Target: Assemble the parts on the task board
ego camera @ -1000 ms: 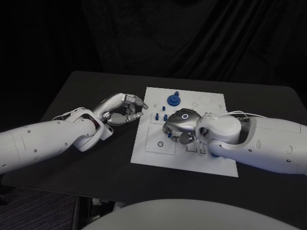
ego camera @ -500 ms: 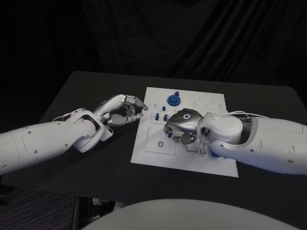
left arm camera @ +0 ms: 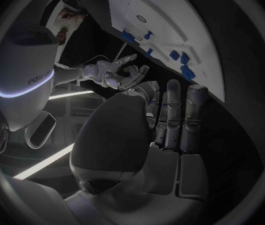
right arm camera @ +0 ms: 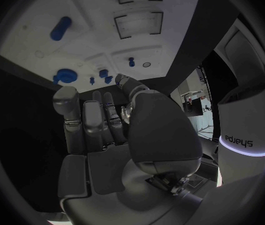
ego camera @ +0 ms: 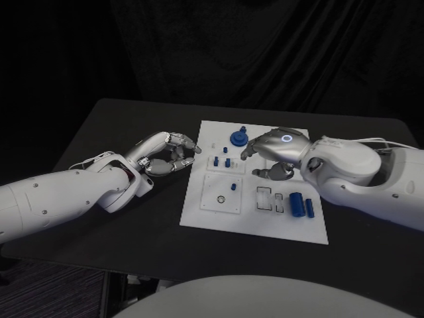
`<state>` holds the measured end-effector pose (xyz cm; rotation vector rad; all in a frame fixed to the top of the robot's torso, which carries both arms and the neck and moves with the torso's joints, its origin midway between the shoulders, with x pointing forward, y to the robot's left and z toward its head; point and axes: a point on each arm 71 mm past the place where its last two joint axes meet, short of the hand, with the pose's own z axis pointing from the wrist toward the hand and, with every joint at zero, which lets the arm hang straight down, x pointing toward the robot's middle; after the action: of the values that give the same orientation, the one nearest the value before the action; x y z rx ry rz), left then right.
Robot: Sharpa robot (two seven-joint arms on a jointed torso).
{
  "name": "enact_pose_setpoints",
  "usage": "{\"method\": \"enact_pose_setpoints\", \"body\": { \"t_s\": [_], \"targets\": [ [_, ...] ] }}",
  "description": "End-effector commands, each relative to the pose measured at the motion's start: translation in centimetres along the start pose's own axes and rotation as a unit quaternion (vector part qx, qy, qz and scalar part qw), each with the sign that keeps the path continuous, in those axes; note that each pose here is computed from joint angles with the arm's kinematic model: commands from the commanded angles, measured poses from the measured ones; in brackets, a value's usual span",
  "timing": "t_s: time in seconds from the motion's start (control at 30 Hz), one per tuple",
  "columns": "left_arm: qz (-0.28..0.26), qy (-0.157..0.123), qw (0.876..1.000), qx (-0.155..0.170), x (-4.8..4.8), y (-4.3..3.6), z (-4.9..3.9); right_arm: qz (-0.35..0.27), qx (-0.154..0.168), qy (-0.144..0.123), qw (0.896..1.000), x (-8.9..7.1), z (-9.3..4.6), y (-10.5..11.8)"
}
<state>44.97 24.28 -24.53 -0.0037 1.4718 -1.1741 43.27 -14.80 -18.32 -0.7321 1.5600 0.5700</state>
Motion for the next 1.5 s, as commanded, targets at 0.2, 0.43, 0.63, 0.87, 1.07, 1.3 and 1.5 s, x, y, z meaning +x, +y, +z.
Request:
{"method": "enact_pose_setpoints", "body": {
  "t_s": [0.2, 0.43, 0.63, 0.87, 1.07, 1.3, 1.5],
  "targets": [
    [-0.004, -0.001, 1.0, 0.002, 0.05, -0.09, -0.06, 0.014, 0.057, -0.023, 0.998, -1.4, -2.4, -3.5],
    [-0.004, 0.0, 1.0, 0.002, 0.11, -0.01, -0.14, 0.012, 0.088, -0.004, 0.996, -0.5, -3.5, -5.4],
    [-0.005, 0.0, 1.0, 0.001, 0.19, 0.01, -0.16, 0.019, 0.101, 0.022, 0.994, 0.7, -3.7, -6.0],
    [-0.005, 0.001, 1.0, 0.001, 0.25, 0.03, -0.18, 0.035, 0.104, 0.04, 0.993, 2.2, -3.6, -5.9],
    [-0.006, 0.002, 1.0, 0.0, 0.27, 0.07, -0.22, 0.039, 0.106, 0.053, 0.992, 3.1, -3.4, -5.8],
    [-0.006, 0.002, 1.0, 0.0, 0.3, 0.11, -0.24, 0.041, 0.108, 0.072, 0.991, 4.1, -3.1, -5.8],
    [-0.006, 0.003, 1.0, 0.001, 0.34, 0.11, -0.22, 0.041, 0.109, 0.081, 0.99, 4.7, -2.8, -5.9]
  ]
}}
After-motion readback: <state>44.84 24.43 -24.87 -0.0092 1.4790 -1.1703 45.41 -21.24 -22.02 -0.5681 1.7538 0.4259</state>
